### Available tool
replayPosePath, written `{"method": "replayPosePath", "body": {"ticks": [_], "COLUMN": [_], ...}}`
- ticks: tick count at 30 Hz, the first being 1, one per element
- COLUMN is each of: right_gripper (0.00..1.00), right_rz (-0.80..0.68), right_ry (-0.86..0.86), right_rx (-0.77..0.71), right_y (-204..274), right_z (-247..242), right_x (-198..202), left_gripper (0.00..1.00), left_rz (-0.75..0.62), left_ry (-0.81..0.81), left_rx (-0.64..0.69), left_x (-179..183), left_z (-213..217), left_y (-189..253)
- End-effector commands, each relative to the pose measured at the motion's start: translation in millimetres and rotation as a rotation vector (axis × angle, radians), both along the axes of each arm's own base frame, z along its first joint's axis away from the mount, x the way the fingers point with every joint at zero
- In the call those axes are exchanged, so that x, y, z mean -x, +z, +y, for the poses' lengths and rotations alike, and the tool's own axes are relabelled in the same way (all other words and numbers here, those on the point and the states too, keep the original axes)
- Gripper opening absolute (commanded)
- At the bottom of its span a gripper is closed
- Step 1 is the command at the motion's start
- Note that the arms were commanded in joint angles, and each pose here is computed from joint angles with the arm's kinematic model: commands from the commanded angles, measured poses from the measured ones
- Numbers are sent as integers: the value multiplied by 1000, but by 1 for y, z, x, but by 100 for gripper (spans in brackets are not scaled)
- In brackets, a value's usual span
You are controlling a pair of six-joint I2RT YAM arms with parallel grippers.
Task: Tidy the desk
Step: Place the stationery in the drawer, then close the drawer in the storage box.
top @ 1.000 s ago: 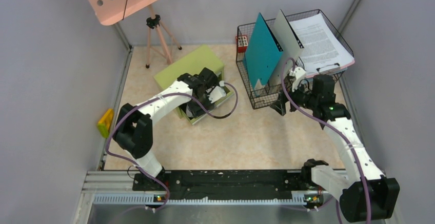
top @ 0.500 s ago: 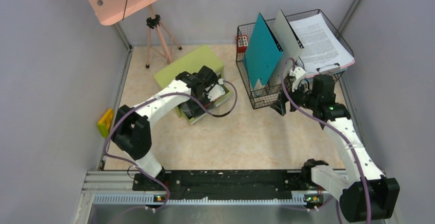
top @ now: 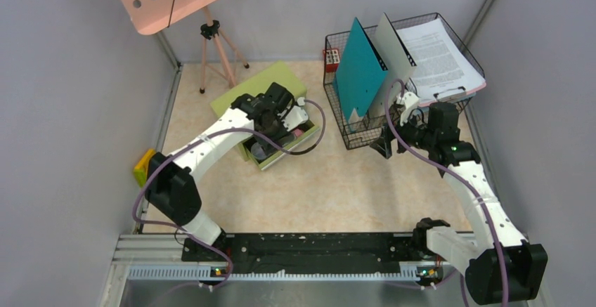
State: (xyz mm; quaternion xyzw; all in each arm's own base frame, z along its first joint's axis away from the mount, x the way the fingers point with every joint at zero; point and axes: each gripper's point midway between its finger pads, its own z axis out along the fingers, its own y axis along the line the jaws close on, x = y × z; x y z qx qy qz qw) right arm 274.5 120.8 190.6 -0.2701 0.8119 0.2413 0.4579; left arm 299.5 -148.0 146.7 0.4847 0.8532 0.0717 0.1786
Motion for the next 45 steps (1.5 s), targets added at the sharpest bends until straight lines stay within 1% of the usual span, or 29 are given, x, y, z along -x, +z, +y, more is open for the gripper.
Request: {"method": "replayPosePath", "body": {"ticks": [1,4,7,12,16,23,28,31,33,37,45], "right_gripper": [82,82,82,82,82,82,82,82,82,82,82], "right_rz": [-56,-53,-52,-59,-59,-54,-50,-46,-45,-43,-44], "right_ry": [19,17,12,-12,-29,-36,-36,-36,-35,-34,-31], "right_rx": [-8,-7,-3,13,22,30,34,34,35,35,34], "right_y": [9,8,7,7,6,3,2,0,0,-1,-1], "right_z": [1,1,0,-4,-7,-8,-9,-8,-9,-8,-8], "right_x": [-1,-2,-2,-5,-7,-8,-8,-8,-8,-8,-9], "left_gripper": [78,77,77,77,76,76,76,76,76,76,76], "left_rz": [-31,61,123,203,233,245,169,111,98,77,5], "left_ry": [-51,-142,-212,-267,-278,-279,-215,-161,-128,-68,-12], "left_rx": [205,355,416,394,350,267,145,58,37,47,58], "left_x": [10,37,55,71,68,54,30,13,6,-8,-31], "left_z": [-39,-76,-103,-129,-140,-140,-126,-110,-101,-86,-67], "left_y": [31,33,26,-10,-40,-81,-103,-110,-110,-102,-80]}}
